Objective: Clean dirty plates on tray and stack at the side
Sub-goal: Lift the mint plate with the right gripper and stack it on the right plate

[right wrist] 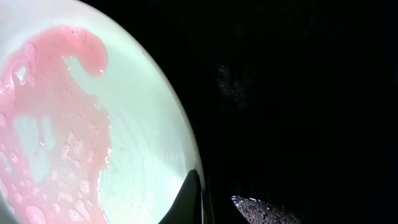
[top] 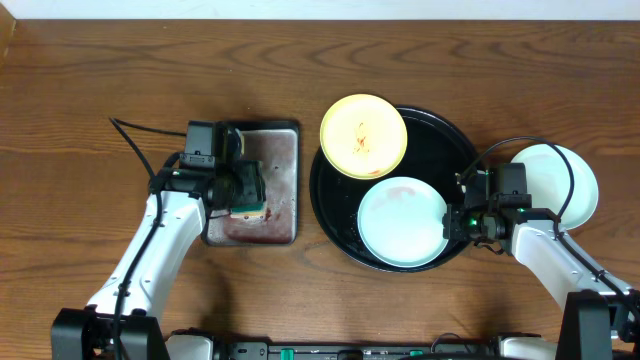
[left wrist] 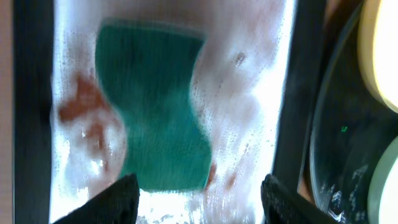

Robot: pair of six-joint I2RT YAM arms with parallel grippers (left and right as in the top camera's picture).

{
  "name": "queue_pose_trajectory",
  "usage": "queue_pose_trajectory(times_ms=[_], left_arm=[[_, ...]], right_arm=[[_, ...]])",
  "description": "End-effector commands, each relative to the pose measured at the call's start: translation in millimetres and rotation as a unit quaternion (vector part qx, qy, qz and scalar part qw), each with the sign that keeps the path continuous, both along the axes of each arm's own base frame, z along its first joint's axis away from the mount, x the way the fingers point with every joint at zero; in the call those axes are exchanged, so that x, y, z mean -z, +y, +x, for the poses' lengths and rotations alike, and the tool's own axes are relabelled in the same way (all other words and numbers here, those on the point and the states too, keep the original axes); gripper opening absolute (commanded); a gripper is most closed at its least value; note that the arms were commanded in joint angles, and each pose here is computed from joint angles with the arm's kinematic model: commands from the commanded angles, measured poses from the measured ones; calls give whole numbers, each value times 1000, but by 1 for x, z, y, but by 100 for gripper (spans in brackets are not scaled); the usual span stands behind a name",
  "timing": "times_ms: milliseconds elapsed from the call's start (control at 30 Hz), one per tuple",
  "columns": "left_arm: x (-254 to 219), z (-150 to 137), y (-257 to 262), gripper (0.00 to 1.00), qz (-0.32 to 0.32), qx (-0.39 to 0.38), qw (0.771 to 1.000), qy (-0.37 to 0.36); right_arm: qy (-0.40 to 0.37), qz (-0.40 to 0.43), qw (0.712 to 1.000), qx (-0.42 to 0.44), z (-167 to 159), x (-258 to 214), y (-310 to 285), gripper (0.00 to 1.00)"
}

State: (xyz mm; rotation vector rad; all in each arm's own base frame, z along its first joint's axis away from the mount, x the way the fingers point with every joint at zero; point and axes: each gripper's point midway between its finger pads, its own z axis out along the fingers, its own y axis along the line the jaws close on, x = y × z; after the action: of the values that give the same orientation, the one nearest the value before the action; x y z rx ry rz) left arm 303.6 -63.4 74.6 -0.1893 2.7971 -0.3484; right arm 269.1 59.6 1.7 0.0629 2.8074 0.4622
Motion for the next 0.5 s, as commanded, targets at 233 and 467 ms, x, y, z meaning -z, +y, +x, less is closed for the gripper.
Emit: queue_pose_trajectory(times_ms=[233, 467], left_arm=[[9, -24, 1, 64, -2, -4, 999, 51], [9, -23, 1, 64, -2, -4, 999, 51]], right_arm=[[-47, 39, 997, -45, 11, -32, 20, 1], [-133, -82, 988, -6, 32, -81, -20, 1]])
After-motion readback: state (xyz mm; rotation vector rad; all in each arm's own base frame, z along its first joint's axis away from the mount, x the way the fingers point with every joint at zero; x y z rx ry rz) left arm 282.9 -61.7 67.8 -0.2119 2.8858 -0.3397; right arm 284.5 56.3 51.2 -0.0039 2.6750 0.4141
